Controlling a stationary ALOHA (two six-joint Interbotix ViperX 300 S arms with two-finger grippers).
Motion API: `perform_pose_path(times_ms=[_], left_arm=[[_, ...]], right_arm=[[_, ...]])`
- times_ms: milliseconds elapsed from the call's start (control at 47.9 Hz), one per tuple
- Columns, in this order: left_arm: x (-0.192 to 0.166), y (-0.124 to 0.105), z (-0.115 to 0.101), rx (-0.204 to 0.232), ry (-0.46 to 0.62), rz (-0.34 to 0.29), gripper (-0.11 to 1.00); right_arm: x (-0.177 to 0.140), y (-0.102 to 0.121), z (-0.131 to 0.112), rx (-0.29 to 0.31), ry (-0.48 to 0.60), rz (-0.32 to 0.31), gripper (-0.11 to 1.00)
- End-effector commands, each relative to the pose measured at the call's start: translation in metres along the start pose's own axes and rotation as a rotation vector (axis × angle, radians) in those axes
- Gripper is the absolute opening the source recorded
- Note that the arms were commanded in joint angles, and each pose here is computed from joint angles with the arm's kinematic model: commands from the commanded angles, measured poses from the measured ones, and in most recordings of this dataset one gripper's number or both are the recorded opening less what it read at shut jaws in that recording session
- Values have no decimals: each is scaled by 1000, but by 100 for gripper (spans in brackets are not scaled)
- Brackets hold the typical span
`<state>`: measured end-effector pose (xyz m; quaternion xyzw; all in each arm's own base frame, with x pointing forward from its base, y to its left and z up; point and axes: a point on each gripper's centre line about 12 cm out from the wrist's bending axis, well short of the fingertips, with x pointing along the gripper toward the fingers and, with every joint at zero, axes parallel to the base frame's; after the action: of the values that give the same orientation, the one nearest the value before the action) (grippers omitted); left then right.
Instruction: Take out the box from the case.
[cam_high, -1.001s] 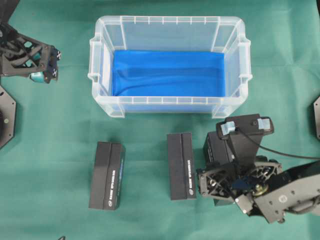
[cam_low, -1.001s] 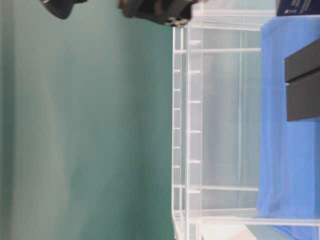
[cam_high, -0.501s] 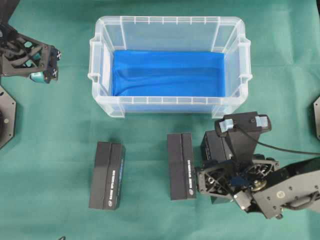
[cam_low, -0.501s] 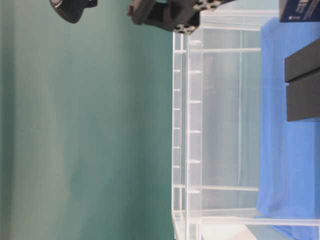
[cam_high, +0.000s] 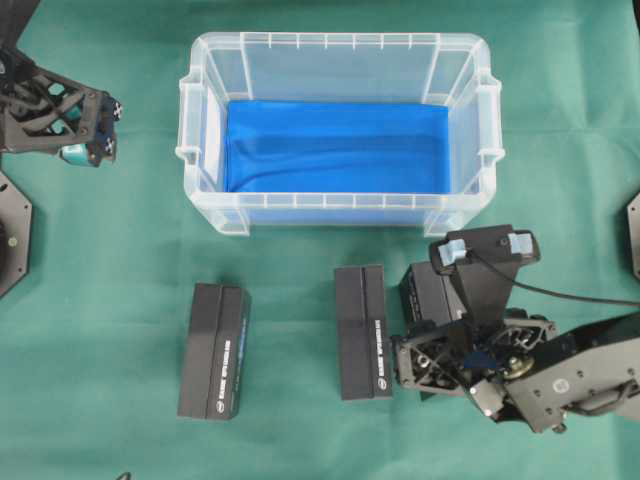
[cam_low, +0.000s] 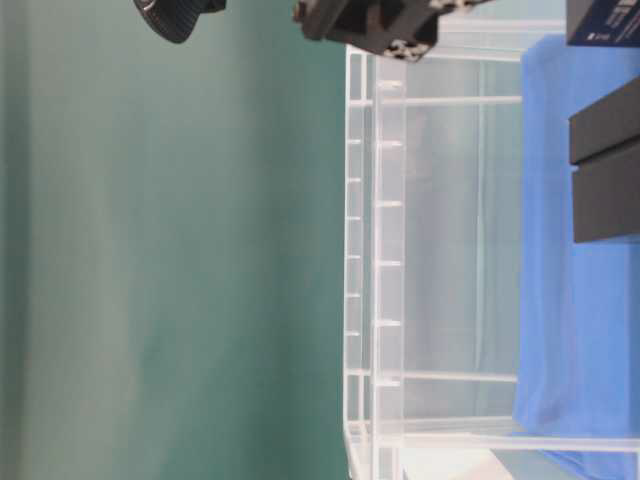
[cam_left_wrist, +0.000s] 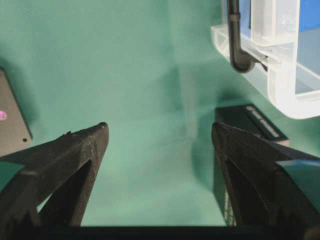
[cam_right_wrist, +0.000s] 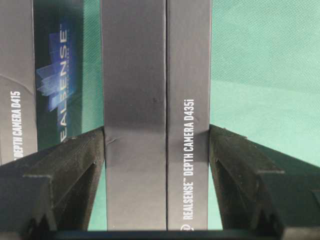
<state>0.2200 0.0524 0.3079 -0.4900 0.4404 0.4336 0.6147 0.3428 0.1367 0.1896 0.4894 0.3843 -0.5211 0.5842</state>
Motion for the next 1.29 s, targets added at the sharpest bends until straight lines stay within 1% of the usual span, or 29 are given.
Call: perform_pose_path(times_ms=[0,63,125,271,521,751,960,1106,1272], left_arm=[[-5,-2,0,4,-6,-19,87],[-5,-3,0,3,-5,-20,87],[-5,-3,1,4,-7,-22,87],[-5,-3,0,2,-5,-21,87],[-5,-3,1,0,-6,-23,87],[-5,-3,1,-1,-6,-23,87],[-5,-3,0,0,-5,-21,87],[-5,-3,0,0,-5,-21,87],[-5,-3,0,0,-5,-21,87]], right_arm=[[-12,3,4,11,13,32,78],[-13,3,4,11,13,35,89],[-13,3,4,12,14,34,94],[-14,3,6,16,14,37,92],[-19,4,11,26,20,49,92],[-48,7,24,63,53,118,91],[-76,6,36,83,66,153,91],[-98,11,44,67,67,178,90],[-120,17,54,41,42,159,90]])
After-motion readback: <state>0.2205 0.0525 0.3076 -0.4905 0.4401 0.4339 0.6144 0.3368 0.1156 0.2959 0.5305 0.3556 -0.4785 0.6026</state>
